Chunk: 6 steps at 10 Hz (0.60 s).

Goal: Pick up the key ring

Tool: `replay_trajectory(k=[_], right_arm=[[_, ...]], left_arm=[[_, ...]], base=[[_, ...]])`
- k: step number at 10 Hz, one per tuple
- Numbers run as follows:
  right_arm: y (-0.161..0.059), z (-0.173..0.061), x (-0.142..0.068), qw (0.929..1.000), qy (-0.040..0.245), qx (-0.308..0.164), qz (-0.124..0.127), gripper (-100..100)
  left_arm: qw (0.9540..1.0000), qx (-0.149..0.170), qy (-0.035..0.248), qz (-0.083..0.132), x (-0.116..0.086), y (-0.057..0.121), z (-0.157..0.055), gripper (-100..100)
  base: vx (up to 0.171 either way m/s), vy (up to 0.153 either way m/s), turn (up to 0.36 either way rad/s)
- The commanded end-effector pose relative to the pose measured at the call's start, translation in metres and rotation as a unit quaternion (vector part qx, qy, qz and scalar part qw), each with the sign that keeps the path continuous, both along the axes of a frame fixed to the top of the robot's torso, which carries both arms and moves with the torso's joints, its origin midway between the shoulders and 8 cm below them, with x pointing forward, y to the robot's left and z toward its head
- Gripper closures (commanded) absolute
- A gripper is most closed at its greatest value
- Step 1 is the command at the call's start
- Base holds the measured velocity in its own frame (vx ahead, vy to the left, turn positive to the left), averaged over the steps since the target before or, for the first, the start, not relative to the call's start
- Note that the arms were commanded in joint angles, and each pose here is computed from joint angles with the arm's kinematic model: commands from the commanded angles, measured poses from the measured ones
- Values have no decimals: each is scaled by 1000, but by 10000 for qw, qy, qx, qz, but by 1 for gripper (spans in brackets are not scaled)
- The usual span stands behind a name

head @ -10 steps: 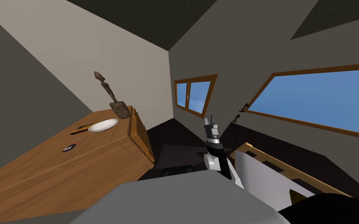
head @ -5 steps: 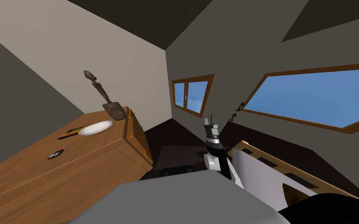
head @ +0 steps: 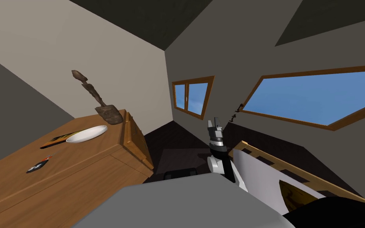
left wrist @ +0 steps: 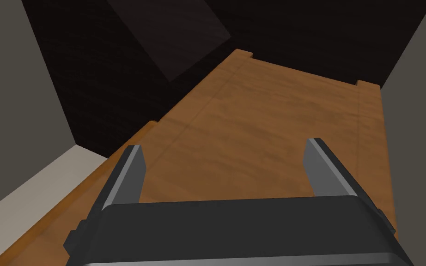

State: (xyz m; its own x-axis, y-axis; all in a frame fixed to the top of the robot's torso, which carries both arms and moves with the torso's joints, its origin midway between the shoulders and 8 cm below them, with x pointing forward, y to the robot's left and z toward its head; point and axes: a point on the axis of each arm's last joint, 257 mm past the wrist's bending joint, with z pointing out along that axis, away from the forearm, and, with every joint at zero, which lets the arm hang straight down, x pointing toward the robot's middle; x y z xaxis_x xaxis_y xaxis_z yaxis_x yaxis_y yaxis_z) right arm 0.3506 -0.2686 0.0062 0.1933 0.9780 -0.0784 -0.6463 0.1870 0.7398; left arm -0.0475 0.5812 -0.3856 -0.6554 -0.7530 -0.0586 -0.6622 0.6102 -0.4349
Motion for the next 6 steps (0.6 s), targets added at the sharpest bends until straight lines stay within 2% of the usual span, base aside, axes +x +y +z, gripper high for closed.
replay_trajectory(k=[1,2,3,4,5,6], right_arm=[[0,0,0,10000,0,0,0,0],[0,0,0,10000,0,0,0,0],[0,0,0,10000,0,0,0,0],[0,0,0,10000,0,0,0,0],[0,0,0,10000,0,0,0,0],[0,0,0,10000,0,0,0,0]], left_arm=[[9999,125,111,36,-9,15,6,-100],[9998,144,121,42,-10,17,7,-100],[9989,198,427,-4,-26,33,23,-100],[9986,270,460,19,-29,39,25,-100],[9970,273,721,-17,-41,49,41,-100],[9967,320,741,-26,-42,54,44,-100]], base=[[0,-12,-21],[-3,-4,10],[5,-11,-137],[6,-9,-95],[11,-7,-130],[6,-6,-88]])
